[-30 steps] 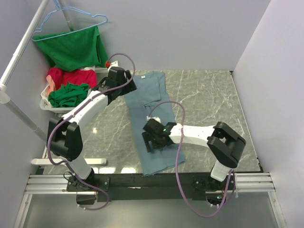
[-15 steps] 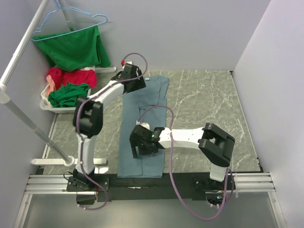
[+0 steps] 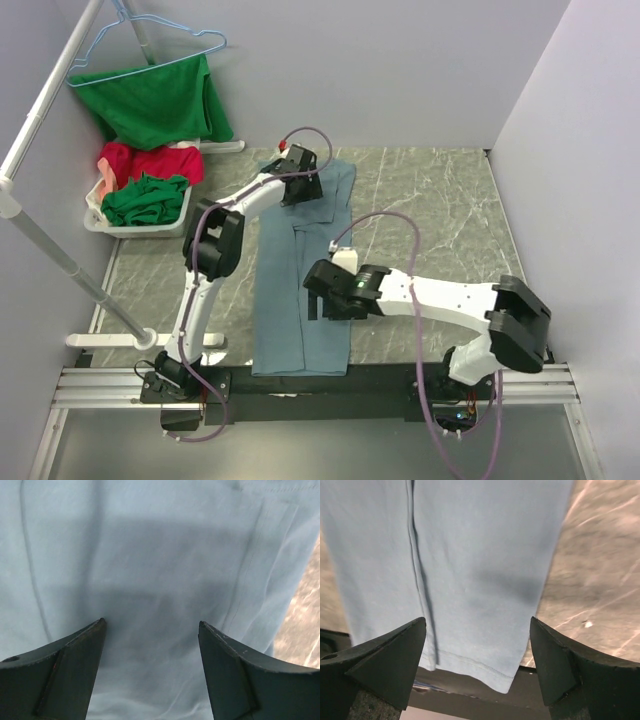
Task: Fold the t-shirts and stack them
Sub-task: Fold the tshirt
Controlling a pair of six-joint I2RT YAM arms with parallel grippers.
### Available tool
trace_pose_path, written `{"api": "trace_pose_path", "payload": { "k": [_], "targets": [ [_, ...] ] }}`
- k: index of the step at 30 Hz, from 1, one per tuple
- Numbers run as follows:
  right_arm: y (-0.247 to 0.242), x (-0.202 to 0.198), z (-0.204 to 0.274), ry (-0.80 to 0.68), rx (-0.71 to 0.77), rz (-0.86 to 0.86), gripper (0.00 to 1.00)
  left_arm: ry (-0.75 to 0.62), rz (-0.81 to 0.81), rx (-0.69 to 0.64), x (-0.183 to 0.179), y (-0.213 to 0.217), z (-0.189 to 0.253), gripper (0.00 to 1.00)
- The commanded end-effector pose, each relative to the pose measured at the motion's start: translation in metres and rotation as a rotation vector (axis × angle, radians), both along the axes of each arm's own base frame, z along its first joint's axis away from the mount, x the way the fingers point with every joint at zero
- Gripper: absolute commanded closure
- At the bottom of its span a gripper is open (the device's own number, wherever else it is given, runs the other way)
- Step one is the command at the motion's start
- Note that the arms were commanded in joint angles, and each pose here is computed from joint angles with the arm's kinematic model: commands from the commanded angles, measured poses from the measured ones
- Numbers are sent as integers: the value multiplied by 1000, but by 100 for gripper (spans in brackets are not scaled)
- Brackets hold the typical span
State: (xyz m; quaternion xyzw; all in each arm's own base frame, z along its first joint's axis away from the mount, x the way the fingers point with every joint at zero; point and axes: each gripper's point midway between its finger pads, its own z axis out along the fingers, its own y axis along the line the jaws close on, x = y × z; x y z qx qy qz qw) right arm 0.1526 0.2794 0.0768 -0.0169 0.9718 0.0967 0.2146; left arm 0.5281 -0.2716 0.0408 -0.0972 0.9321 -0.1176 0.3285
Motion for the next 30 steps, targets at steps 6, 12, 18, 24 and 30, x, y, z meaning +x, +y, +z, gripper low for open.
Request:
{"api": "trace_pose_path", "payload": {
  "k": [6,12,18,24,30],
  "targets": [
    [-50,34,33,-109,71,-220,10,-23,17,60,27,-12,-23,19],
    [-86,63,53,-184,117,-331,10,-43,48,47,49,-13,-35,18],
    [-107,81,42,-172,27,-352,10,-156,51,-122,85,-14,-11,18],
    [-98,80,19,-117,21,-330,10,-402,6,-290,100,-6,90,18],
    [-83,62,-11,-25,85,-284,10,-531,-2,-265,77,16,177,18]
  ]
}}
